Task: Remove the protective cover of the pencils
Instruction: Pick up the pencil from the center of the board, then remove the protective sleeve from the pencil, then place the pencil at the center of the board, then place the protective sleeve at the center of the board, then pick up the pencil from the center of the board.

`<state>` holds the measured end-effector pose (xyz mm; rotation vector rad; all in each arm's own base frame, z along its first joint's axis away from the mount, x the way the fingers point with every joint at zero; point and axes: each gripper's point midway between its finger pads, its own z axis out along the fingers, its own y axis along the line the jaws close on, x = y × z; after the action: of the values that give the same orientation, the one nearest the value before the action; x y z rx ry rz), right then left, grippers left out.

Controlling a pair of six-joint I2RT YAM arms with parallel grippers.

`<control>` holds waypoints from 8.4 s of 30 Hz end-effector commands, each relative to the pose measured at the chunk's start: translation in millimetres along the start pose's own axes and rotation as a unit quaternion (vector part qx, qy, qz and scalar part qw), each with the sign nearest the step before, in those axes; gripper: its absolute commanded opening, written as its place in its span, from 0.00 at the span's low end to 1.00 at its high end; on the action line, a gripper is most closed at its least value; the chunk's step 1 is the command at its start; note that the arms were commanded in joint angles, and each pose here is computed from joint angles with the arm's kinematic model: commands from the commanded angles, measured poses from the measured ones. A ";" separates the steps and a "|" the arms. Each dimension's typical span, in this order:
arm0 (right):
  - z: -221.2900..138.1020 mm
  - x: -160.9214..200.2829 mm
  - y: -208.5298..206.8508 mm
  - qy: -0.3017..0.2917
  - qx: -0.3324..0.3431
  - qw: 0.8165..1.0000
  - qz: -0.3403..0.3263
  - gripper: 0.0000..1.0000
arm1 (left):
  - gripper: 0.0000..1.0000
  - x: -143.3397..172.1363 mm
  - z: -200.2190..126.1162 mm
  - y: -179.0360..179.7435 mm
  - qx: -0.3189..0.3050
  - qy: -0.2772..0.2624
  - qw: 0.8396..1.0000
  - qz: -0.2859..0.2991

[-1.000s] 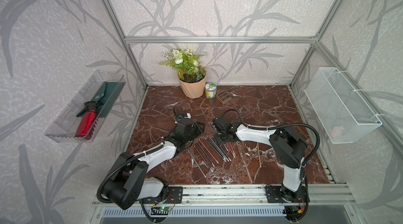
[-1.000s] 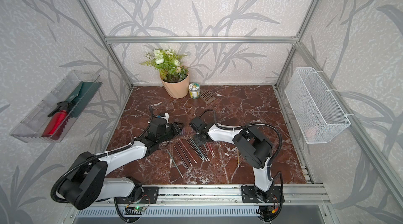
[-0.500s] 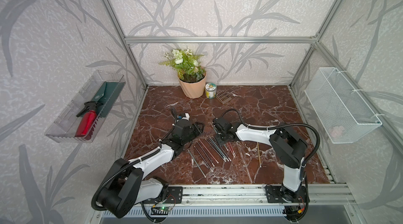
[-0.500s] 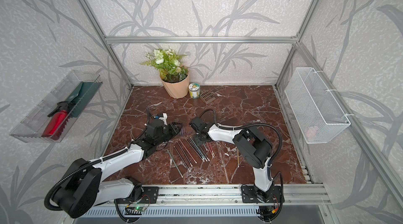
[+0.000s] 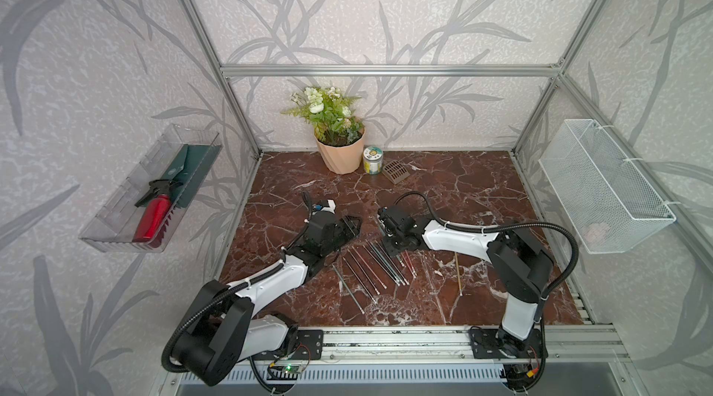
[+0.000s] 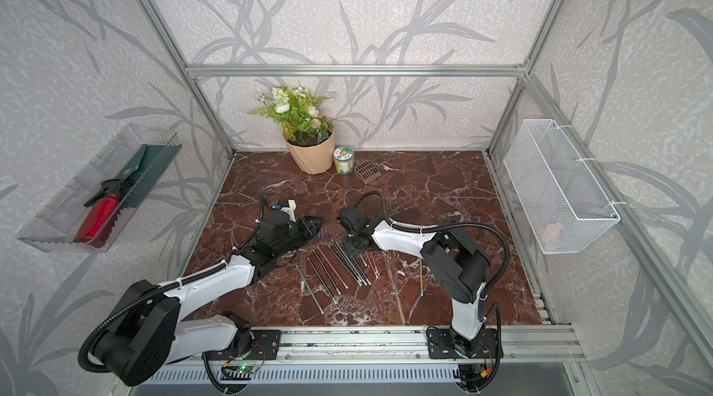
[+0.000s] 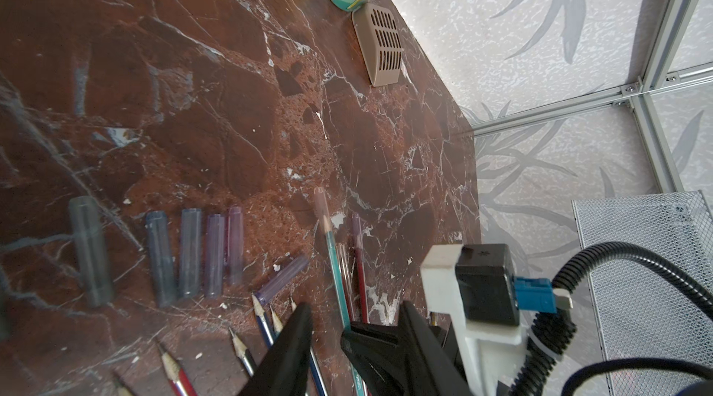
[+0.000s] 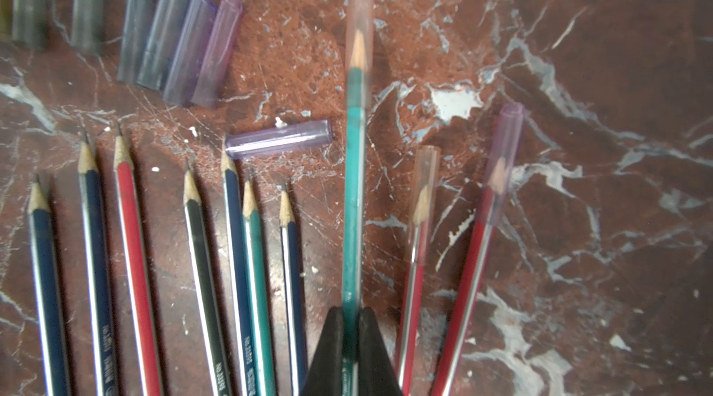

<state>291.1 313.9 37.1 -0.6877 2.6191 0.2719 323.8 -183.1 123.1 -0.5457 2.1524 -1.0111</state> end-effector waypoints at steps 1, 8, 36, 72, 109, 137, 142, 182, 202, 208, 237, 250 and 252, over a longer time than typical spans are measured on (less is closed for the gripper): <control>-17.4 -5.3 5.8 -0.026 -0.016 1.000 -0.001 0.00 | 0.45 -2.9 4.6 -10.2 0.017 0.003 1.000 0.000; -42.0 -6.8 23.5 -0.065 -0.054 0.996 -0.017 0.00 | 0.60 5.9 24.6 -21.5 0.049 0.038 0.998 -0.005; -50.1 -3.5 51.3 -0.079 -0.084 0.993 -0.040 0.00 | 0.11 10.1 48.1 -5.3 0.031 0.046 0.998 -0.038; -52.1 15.4 31.7 -0.081 -0.047 0.995 -0.038 0.00 | 0.00 -24.4 19.9 13.6 0.004 -0.009 0.998 -0.059; -1.5 27.0 2.9 0.009 -0.014 1.000 0.008 0.22 | 0.00 20.1 101.3 34.3 -0.068 0.121 0.988 -0.070; -35.4 8.6 2.9 -0.053 -0.024 0.998 0.003 0.28 | 0.12 36.4 119.9 56.8 -0.154 0.166 0.973 -0.053; -37.1 7.7 1.3 -0.055 -0.023 0.998 0.005 0.29 | 0.17 35.2 120.8 60.0 -0.164 0.164 0.971 -0.049; -5.8 27.8 -24.2 0.009 0.028 0.999 0.018 0.22 | 0.24 31.1 101.8 49.2 -0.148 0.155 0.976 -0.042; 5.8 32.5 -21.6 0.031 0.027 0.999 0.017 0.19 | 0.29 43.4 73.5 35.7 -0.121 0.167 0.978 -0.033; 6.2 32.0 -20.6 0.030 0.024 0.999 0.018 0.12 | 0.35 48.6 65.8 34.7 -0.129 0.168 0.977 -0.021; 2.5 24.7 -16.5 0.020 0.015 0.999 0.021 0.02 | 0.39 68.5 74.7 38.1 -0.133 0.194 0.972 -0.021; 0.0 22.9 -16.2 0.017 0.014 1.000 0.022 0.01 | 0.38 67.6 67.8 41.7 -0.148 0.190 0.970 -0.016; -1.0 22.3 -16.0 0.016 0.014 1.000 0.021 0.01 | 0.38 70.4 67.6 42.8 -0.149 0.195 0.969 -0.016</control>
<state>277.9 287.2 20.4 -0.6428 2.6702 0.2277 330.3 -240.1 36.5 -0.5443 2.6413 -0.9294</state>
